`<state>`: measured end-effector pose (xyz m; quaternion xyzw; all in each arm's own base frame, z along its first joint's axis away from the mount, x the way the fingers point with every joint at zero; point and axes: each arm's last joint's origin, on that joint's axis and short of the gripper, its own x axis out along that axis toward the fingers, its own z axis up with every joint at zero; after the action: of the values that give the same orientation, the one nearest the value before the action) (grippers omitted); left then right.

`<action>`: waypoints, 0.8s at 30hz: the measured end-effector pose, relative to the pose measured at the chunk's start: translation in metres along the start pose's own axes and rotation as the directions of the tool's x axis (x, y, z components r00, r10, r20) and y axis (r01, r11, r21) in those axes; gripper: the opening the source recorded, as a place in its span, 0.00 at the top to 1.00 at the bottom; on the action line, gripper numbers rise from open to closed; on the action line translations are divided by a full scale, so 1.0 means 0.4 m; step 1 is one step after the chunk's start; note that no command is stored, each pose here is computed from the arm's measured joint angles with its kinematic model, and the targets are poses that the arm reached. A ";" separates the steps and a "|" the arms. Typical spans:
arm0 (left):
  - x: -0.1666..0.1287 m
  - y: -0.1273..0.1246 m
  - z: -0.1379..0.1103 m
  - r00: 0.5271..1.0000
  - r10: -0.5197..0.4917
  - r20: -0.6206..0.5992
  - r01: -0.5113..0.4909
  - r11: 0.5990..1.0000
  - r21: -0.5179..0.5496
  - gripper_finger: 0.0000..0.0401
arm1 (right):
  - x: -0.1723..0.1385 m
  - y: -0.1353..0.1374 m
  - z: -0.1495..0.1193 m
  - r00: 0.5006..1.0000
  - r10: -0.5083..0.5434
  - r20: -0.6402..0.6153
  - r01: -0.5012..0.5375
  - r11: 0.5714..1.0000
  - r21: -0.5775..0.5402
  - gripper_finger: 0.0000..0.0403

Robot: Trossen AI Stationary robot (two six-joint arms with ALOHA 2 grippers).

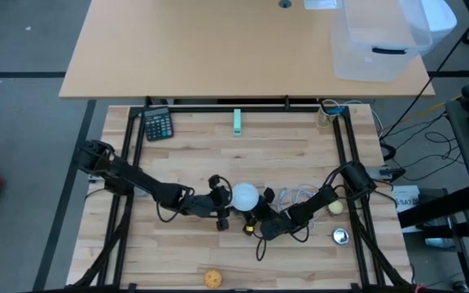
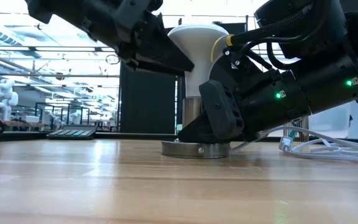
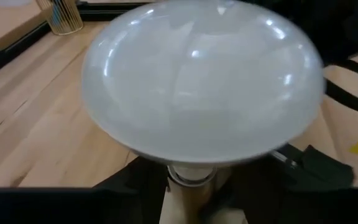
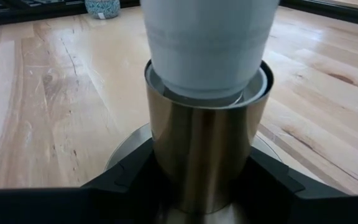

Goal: Screw lightbulb
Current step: Remove the white lightbulb from the silver lamp

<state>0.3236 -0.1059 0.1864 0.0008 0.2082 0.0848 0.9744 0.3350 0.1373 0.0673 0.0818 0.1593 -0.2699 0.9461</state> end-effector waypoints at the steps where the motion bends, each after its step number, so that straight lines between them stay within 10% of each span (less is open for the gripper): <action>1: -0.008 -0.001 0.003 1.000 -0.002 -0.005 0.002 1.000 -0.001 0.57 | 0.000 0.000 0.000 1.000 0.000 0.001 0.000 1.000 -0.002 0.55; 24: -0.179 -0.167 -0.083 0.976 0.217 0.031 -0.209 0.964 -0.166 0.57 | -0.056 0.031 0.075 0.995 0.047 0.084 -0.050 0.998 0.037 0.41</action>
<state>0.2569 -0.1848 0.1828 -0.0539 0.1755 0.2054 0.9613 0.3313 0.1513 0.1039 0.0930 0.1127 -0.2532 0.9563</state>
